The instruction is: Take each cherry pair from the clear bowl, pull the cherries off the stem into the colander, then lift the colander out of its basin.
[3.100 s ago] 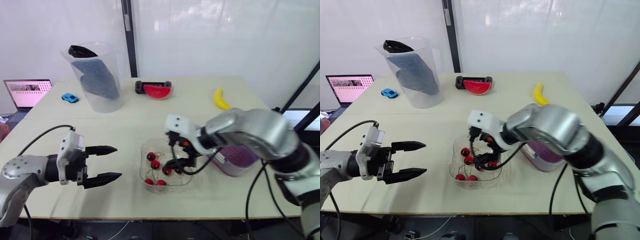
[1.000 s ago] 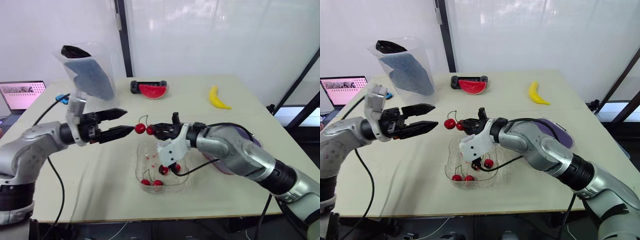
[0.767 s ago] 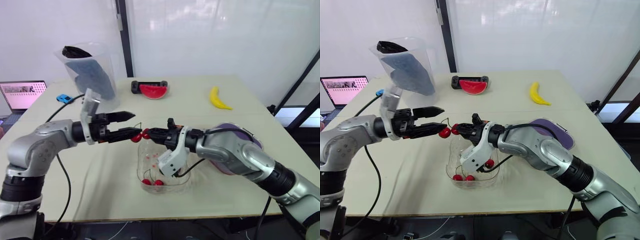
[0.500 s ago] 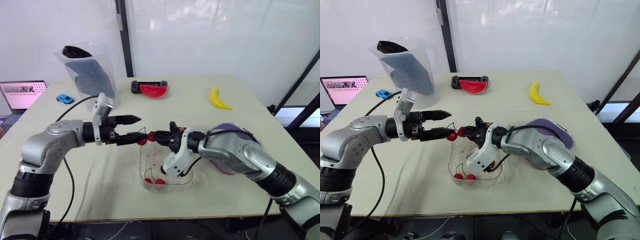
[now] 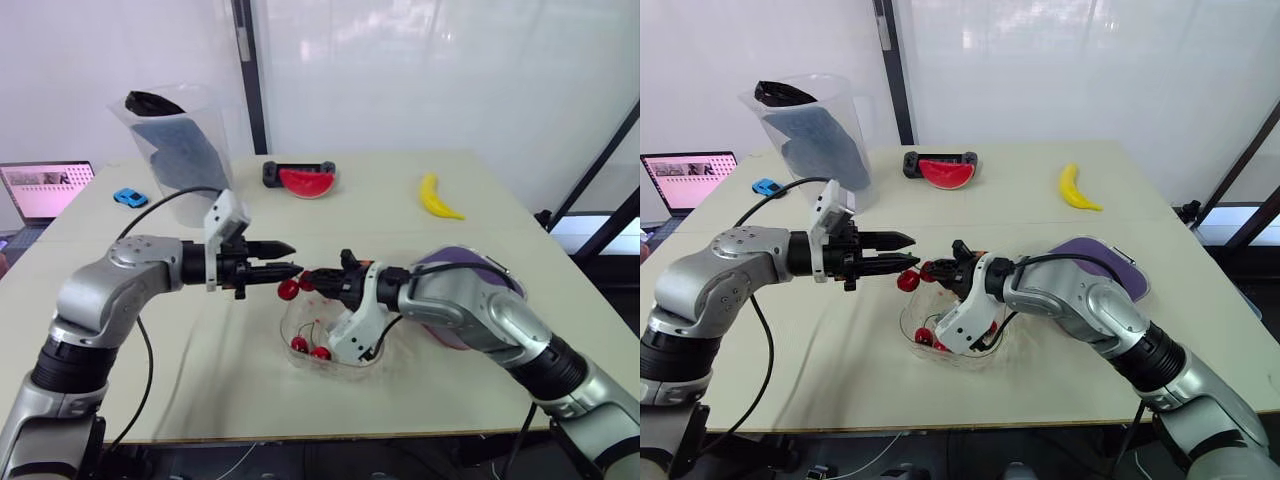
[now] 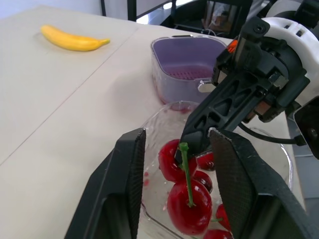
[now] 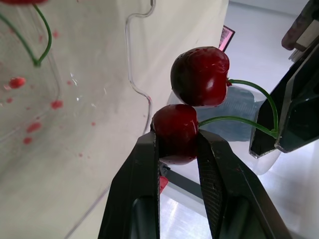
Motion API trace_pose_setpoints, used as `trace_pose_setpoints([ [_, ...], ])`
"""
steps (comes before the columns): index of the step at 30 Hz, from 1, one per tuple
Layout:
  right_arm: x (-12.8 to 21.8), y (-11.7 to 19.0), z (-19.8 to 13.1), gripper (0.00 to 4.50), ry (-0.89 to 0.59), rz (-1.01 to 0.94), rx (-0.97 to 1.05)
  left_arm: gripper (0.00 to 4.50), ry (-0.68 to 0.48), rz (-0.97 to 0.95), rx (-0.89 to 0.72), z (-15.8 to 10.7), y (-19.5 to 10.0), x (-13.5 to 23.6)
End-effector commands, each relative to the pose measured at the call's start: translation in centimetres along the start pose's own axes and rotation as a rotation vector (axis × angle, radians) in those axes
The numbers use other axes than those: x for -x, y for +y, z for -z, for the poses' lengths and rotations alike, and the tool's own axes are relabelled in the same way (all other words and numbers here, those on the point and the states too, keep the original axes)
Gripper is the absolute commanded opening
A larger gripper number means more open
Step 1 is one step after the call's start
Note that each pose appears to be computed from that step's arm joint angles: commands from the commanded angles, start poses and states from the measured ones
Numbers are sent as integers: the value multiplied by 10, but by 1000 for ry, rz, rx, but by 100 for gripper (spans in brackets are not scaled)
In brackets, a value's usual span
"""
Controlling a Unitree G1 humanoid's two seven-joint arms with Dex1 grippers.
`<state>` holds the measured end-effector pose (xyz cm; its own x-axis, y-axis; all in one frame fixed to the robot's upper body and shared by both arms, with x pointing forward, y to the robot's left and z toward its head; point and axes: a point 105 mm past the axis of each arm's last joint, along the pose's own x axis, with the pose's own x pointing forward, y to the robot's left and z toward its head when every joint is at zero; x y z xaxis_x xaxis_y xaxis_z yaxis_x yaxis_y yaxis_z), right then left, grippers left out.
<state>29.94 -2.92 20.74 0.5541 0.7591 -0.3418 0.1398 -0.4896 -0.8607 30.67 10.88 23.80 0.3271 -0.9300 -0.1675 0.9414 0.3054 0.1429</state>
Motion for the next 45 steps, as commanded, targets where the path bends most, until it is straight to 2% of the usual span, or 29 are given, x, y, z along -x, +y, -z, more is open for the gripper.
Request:
trace_pose_setpoints([
  [1, 5, -15, 0, 68, 6, 49, 35, 211, -14, 5, -51, -12, -3, 2],
  [7, 4, -18, 1, 68, 6, 59, 51, 211, -12, 9, -42, -10, -3, 0],
  [10, 4, -19, 1, 68, 7, 61, 57, 128, -8, 11, -41, -9, -3, -1],
  [12, 5, -20, 2, 68, 8, 63, 62, 25, -5, 14, -39, -8, -3, -1],
  [13, 5, -20, 2, 68, 9, 64, 63, 8, -1, 14, -39, -7, -3, -1],
  [19, 6, -21, 3, 68, 13, 67, 57, 8, -5, 8, -34, -7, -1, -1],
  [23, 7, -14, 3, 68, -8, 22, -15, 8, -18, 8, -31, -9, 0, -2],
  [27, 14, -16, 2, 241, -42, 7, -80, 0, -37, 7, -32, -12, 1, -2],
  [30, 20, -24, 6, 393, -39, 23, -88, 0, -42, 9, -33, -12, 2, -2],
  [31, 25, -28, 7, 445, -47, 22, -179, 0, -46, 10, -34, -13, 2, -2],
  [33, 41, -41, 1, 445, -133, 27, -392, 0, -57, 13, -38, -16, 4, -1],
  [37, 71, -44, 5, 445, -230, -78, -832, 0, -94, 14, -37, -23, 6, 1],
  [43, 98, -76, 29, 445, -349, 78, -1368, 0, -170, 59, -52, -36, 0, 2],
  [45, 103, -69, 41, 445, -359, 67, -1564, 0, -220, 96, -65, -44, -6, 3],
])
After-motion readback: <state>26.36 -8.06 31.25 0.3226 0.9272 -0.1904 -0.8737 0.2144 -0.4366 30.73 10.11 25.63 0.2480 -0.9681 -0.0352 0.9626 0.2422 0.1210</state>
